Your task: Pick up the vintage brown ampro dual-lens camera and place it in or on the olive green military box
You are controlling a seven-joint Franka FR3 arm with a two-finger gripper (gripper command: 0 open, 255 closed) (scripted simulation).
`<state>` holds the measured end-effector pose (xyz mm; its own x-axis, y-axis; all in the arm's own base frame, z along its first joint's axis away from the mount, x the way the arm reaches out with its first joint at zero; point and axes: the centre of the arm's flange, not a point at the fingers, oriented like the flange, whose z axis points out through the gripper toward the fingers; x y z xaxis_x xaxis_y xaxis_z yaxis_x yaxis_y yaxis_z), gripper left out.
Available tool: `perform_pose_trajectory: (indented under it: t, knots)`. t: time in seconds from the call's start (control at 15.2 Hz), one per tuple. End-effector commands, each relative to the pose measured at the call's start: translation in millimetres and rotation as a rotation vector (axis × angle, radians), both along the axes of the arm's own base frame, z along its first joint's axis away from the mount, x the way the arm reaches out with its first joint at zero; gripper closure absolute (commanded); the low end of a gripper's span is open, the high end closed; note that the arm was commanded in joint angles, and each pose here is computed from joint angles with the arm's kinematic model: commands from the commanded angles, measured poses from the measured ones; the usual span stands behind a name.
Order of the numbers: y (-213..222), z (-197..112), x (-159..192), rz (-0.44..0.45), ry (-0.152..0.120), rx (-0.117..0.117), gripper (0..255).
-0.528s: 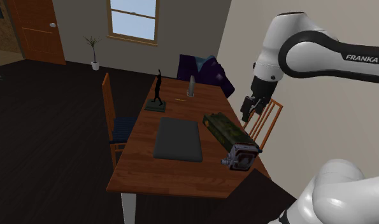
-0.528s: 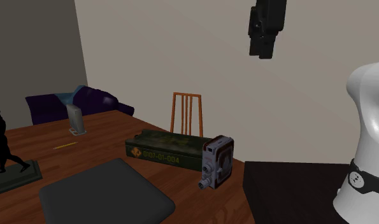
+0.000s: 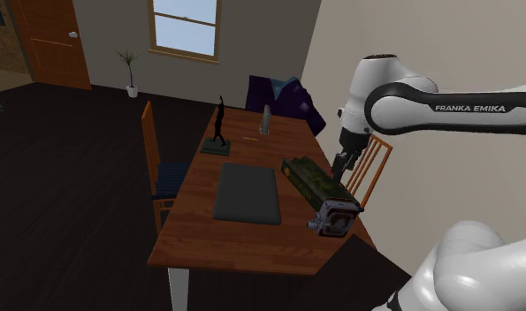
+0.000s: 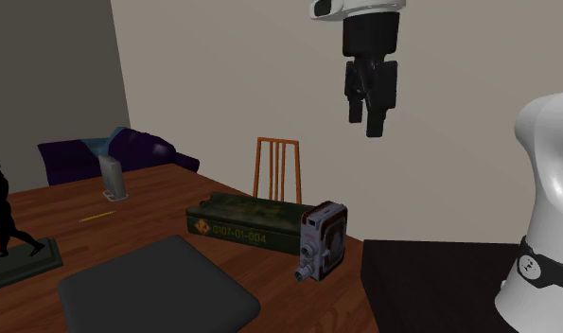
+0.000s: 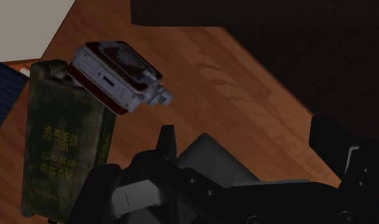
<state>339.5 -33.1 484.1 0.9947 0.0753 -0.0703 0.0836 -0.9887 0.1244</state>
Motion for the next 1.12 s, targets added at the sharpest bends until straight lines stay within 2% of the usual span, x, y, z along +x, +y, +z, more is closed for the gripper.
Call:
perform_pose_trajectory:
  t: [0.0,1.06]
  knots:
    - [-8,-23,6,0.058,0.018,-0.006,0]
    - [-86,-212,62,0.486,0.174,-0.055,0]
